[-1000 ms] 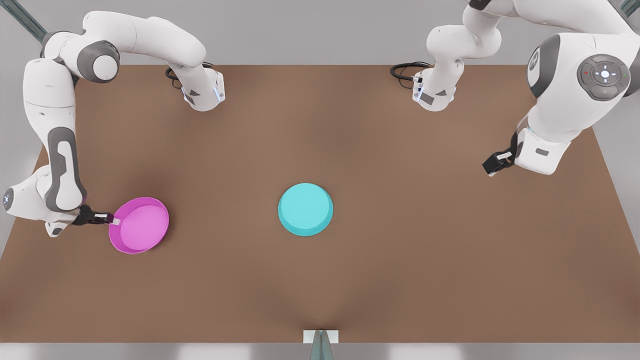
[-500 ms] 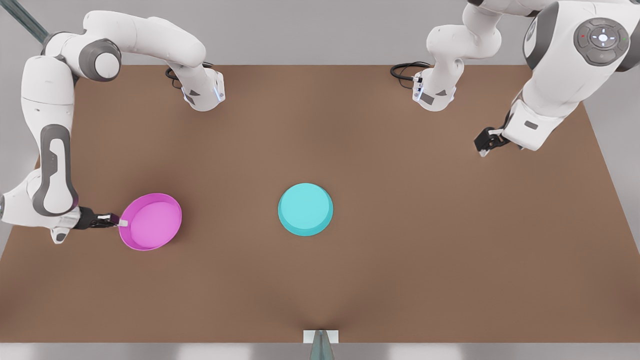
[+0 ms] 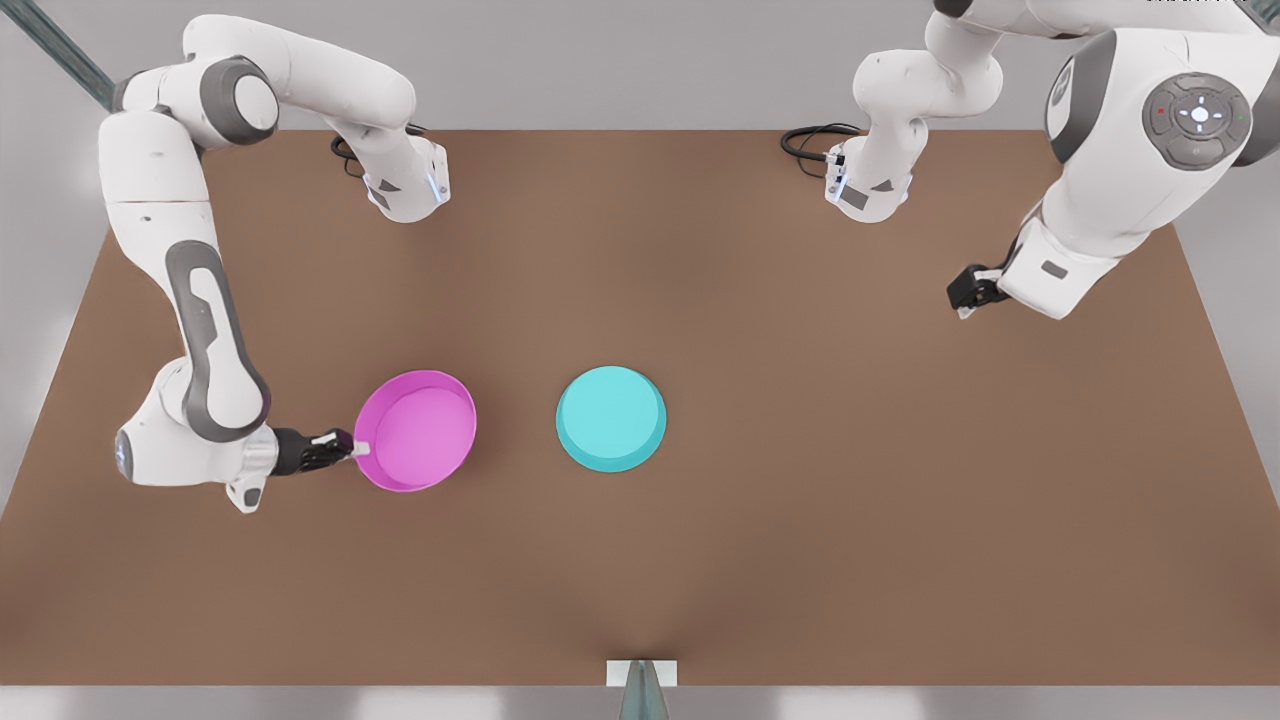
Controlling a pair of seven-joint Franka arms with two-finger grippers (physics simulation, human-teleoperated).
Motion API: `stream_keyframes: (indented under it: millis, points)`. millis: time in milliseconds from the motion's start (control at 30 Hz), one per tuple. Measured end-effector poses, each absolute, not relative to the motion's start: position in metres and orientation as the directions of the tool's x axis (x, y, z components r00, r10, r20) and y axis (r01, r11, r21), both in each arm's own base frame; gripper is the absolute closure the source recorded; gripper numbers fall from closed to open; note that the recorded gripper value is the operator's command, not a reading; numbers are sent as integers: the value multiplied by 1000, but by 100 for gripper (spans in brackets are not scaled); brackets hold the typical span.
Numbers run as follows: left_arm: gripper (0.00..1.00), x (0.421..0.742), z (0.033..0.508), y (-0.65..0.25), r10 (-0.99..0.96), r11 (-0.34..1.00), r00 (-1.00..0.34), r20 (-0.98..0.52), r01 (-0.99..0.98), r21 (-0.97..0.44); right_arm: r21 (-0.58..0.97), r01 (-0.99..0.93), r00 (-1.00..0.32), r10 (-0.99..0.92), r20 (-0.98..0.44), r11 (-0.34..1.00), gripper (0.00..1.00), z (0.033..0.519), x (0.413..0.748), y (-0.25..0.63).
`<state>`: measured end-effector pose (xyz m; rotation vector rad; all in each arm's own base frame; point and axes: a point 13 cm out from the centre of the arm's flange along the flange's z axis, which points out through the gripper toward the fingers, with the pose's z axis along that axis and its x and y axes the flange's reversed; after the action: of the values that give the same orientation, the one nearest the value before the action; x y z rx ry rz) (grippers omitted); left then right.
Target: Flip the blue plate over with the left arm, and stack the pink plate on top of the blue plate with the right arm
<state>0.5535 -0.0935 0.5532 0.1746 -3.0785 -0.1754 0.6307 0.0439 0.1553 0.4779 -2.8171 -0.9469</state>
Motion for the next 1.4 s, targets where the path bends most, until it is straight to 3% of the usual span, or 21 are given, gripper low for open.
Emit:
stream_keyframes:
  millis: [133,200,300,633,733,1067,1133,1300,1400]
  points:
    - [0,556,538,-101,-85,992,-993,84,-76,104,563,-279,-926,-373,58,778,79,179,609,114]
    - [0,555,531,-100,-77,993,-991,107,-66,103,531,-277,-920,-381,96,801,79,171,576,148]
    - [0,552,528,-98,-66,993,-989,132,-52,103,490,-264,-928,-358,107,831,79,163,559,184]
    - [0,569,475,-82,-71,995,-968,239,-53,84,470,-185,-969,-240,60,863,79,143,570,307]
    - [0,567,471,-90,-54,998,-964,260,-41,53,475,-130,-981,-182,64,870,79,138,579,318]
    - [0,551,472,-121,16,1000,-951,310,8,-26,446,-24,-994,-68,83,895,79,134,556,335]
    - [0,550,470,-121,19,1000,-948,319,10,-28,442,-7,-995,-50,85,897,0,134,555,336]
    - [0,549,466,-122,23,999,-943,331,13,-31,424,25,-997,-6,73,905,0,131,555,340]
    - [0,549,466,-123,24,999,-943,331,14,-31,429,68,-998,63,27,901,0,163,582,317]
